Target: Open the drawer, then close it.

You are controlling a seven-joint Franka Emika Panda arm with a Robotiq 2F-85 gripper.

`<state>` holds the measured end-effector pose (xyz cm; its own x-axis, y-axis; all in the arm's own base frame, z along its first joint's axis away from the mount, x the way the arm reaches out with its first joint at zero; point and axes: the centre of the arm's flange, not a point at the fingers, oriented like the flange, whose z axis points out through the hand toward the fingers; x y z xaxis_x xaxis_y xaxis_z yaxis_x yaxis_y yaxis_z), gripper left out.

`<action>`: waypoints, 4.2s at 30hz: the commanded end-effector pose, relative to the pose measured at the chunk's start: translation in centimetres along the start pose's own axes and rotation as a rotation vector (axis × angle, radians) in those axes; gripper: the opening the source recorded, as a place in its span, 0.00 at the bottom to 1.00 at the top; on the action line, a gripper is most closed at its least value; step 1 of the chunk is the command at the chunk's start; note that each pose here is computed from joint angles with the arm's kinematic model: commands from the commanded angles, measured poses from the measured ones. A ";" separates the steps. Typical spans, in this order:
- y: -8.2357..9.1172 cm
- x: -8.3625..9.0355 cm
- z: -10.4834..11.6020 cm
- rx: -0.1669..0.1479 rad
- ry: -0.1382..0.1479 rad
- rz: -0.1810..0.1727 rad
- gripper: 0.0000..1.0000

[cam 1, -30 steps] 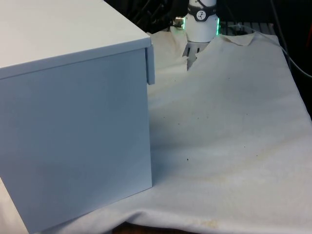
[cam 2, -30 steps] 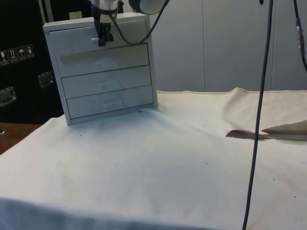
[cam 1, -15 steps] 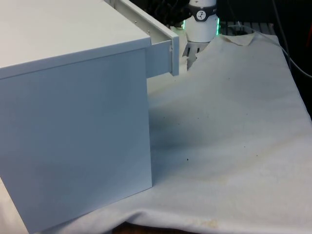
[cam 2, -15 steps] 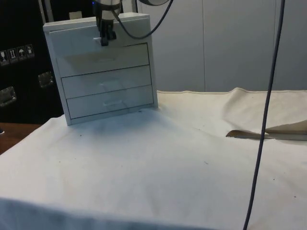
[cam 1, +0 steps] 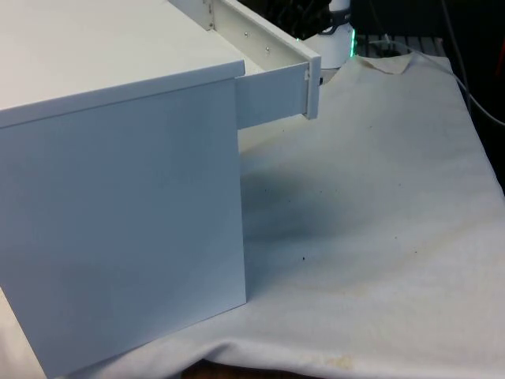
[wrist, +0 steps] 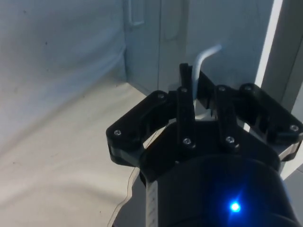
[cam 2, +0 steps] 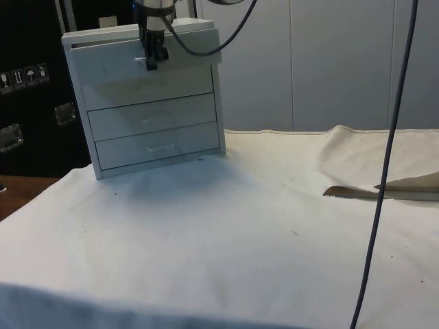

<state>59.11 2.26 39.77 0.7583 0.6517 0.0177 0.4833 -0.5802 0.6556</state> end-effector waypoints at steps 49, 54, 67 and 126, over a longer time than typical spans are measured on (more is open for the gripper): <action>-7.3 1.4 -5.2 -0.017 -0.018 0.042 0.00; -7.3 1.5 -5.1 -0.016 -0.019 0.043 0.21; -7.4 1.5 -5.1 -0.016 -0.019 0.042 0.90; -17.2 3.7 -3.6 -0.102 -0.020 0.097 0.00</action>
<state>52.04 16.28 31.10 0.8117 0.5804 0.0650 0.3625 -0.5880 0.7231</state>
